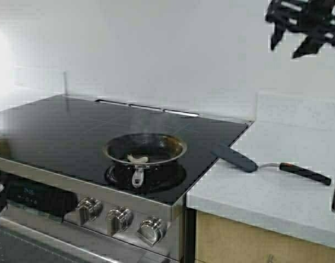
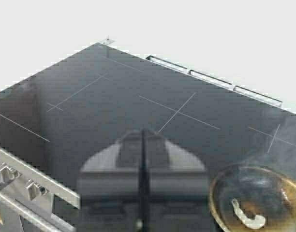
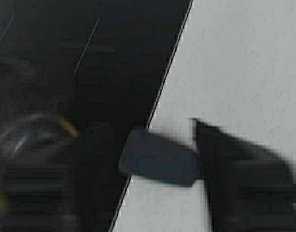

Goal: Add oil to the pan and cook the shrimp and serve it

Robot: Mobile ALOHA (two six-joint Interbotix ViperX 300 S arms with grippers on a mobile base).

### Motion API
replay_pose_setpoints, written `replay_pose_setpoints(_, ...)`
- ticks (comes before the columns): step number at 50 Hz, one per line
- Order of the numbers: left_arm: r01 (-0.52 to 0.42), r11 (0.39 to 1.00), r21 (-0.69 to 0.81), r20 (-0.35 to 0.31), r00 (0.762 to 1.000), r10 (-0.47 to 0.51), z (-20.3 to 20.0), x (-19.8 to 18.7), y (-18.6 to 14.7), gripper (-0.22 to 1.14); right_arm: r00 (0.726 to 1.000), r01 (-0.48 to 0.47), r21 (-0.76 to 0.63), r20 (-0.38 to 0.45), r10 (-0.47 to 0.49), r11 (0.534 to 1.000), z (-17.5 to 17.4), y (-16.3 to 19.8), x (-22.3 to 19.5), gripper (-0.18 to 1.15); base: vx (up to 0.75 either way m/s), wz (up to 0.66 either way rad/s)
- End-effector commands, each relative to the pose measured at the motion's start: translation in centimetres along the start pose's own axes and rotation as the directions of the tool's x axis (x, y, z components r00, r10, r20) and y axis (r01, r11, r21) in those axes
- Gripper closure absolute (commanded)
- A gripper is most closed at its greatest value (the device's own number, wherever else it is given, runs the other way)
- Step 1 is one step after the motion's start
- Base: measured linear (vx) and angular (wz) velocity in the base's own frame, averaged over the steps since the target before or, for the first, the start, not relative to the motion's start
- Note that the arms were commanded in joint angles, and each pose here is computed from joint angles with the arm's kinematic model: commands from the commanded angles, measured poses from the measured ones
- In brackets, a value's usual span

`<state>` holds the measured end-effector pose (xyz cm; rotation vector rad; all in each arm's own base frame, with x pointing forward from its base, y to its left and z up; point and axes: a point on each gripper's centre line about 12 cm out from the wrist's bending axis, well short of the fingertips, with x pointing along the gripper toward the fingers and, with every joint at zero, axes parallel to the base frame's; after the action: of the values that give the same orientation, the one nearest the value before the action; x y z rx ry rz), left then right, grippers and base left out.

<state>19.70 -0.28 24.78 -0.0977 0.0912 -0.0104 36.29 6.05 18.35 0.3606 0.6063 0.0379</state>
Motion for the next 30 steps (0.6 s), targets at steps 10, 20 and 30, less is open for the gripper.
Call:
replay_pose_setpoints(10,0.001,1.0,0.0,0.018,1.0,-0.001,0.7,0.1,0.0,0.88,0.997,-0.063,0.032,0.039,0.062,0.998,-1.0,1.5,-1.4,0.95,0.0,0.0)
replay_pose_setpoints(20,0.001,1.0,-0.012,0.018,1.0,-0.001,0.7,0.1,0.0,0.88,0.995,-0.081,0.237,0.071,0.066,0.968,-3.6,1.4,-1.9,0.89,0.0,0.0)
replay_pose_setpoints(30,0.001,1.0,-0.014,0.017,1.0,-0.001,0.6,0.1,0.0,0.88,0.995,-0.067,0.394,0.097,0.03,0.917,-6.8,0.9,-2.6,0.9,0.0,0.0)
